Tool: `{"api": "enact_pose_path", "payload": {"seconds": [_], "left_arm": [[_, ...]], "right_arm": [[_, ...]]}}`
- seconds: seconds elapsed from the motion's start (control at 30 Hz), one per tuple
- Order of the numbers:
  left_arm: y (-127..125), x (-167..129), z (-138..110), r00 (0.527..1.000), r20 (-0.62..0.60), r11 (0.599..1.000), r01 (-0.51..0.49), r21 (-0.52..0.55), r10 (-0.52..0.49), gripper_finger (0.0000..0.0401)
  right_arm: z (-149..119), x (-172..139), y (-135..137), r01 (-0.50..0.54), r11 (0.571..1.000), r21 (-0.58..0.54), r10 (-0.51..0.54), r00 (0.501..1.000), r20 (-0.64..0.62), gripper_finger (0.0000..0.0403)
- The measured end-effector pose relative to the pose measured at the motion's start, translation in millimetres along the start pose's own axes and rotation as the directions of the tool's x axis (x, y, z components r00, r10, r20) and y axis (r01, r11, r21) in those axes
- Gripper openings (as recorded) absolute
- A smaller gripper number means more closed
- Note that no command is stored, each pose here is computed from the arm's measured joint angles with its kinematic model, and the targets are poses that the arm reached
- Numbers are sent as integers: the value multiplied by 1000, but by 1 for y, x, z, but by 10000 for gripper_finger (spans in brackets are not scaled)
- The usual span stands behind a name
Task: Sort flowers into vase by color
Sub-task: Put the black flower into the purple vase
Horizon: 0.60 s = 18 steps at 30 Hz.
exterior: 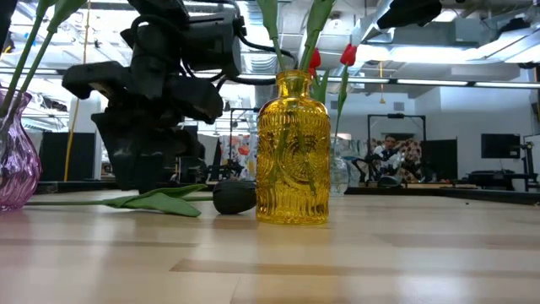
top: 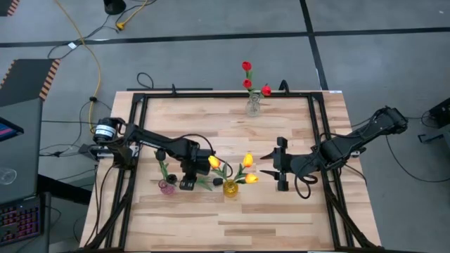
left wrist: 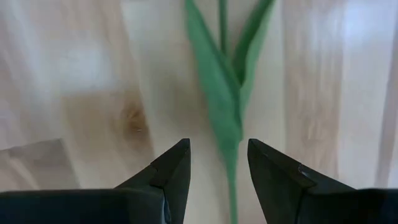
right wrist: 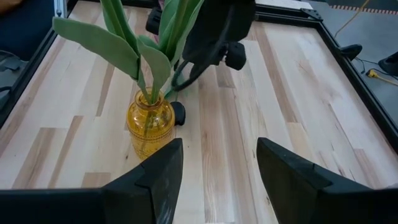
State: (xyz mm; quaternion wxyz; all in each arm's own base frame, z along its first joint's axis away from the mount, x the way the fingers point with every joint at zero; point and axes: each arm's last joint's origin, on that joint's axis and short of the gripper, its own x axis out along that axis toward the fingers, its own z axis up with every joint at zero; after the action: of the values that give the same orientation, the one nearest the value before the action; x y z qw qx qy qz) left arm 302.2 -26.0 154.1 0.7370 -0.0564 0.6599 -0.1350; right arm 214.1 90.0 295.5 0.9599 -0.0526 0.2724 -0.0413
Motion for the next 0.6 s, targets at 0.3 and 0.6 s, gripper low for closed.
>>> {"api": "enact_pose_path", "payload": {"seconds": [0.3, 0.6], "left_arm": [[-10, 3, 0, 999, -4, 999, -38, 14, 38, 146], [-12, 11, -3, 996, 11, 996, -93, 12, 93, 146]], "right_arm": [[0, 0, 0, 0, 1000, 0, 0, 1000, 0, 233], [0, 0, 0, 0, 1000, 0, 0, 1000, 0, 233]]}}
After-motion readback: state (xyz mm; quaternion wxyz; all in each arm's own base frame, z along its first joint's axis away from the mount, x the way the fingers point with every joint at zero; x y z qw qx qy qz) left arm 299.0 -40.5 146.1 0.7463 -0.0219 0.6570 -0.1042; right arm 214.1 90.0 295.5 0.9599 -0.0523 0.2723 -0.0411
